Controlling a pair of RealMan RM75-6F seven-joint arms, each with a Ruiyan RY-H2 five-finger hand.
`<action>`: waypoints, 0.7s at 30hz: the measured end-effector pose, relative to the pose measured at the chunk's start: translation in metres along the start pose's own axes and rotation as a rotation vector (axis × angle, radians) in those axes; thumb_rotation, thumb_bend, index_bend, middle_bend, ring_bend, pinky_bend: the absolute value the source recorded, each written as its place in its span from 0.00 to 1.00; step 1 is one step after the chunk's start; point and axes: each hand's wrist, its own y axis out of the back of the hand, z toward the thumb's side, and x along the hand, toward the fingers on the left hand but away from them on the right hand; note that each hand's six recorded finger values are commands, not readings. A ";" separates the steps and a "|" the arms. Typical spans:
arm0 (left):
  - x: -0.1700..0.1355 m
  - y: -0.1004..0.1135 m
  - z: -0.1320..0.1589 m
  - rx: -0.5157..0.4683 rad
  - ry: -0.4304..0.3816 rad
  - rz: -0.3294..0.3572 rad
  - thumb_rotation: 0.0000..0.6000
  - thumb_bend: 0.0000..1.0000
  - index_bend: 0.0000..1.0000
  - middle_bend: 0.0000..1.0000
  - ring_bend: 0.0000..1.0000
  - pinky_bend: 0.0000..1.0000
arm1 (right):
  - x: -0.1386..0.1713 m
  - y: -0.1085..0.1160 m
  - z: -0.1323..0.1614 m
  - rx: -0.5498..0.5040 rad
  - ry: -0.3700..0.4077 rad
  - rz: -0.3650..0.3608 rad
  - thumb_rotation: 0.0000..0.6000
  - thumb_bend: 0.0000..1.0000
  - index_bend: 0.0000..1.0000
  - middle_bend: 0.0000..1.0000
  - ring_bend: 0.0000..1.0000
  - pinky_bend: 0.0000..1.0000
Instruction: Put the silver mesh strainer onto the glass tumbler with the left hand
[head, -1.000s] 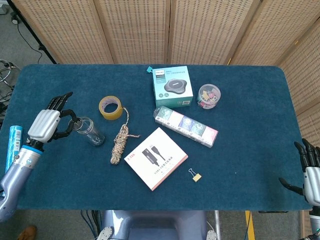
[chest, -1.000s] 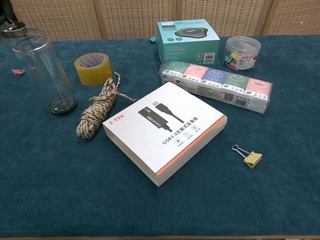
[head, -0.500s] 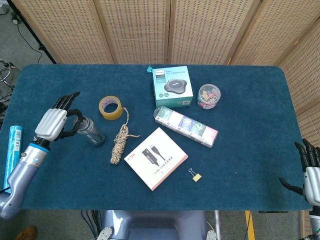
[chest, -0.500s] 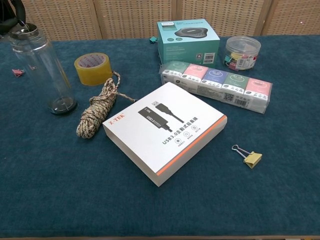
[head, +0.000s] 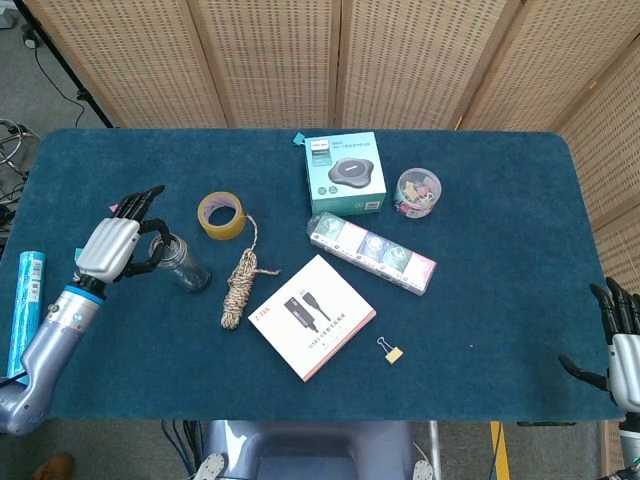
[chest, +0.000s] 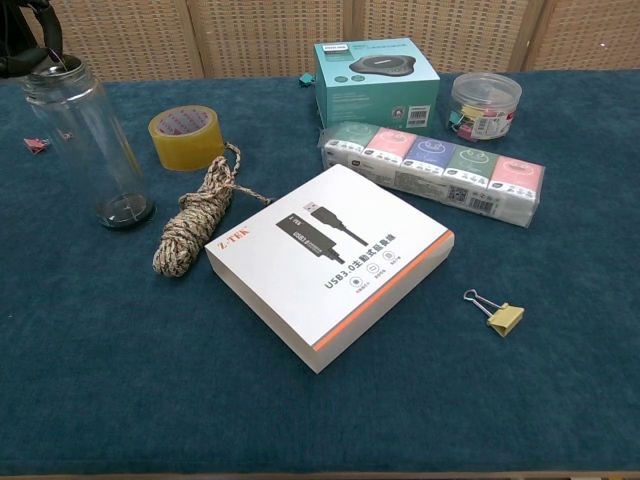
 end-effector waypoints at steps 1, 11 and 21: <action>0.000 -0.001 0.000 0.000 0.000 -0.002 1.00 0.51 0.56 0.00 0.00 0.00 | 0.000 0.000 0.000 -0.001 0.000 0.000 1.00 0.11 0.00 0.00 0.00 0.00; -0.001 -0.002 0.000 -0.002 -0.003 -0.009 1.00 0.51 0.17 0.00 0.00 0.00 | 0.000 0.001 0.000 -0.003 0.001 -0.002 1.00 0.11 0.00 0.00 0.00 0.00; -0.005 0.000 -0.002 0.015 0.001 -0.029 1.00 0.51 0.03 0.00 0.00 0.00 | 0.000 0.001 0.000 -0.003 0.001 -0.002 1.00 0.11 0.00 0.00 0.00 0.00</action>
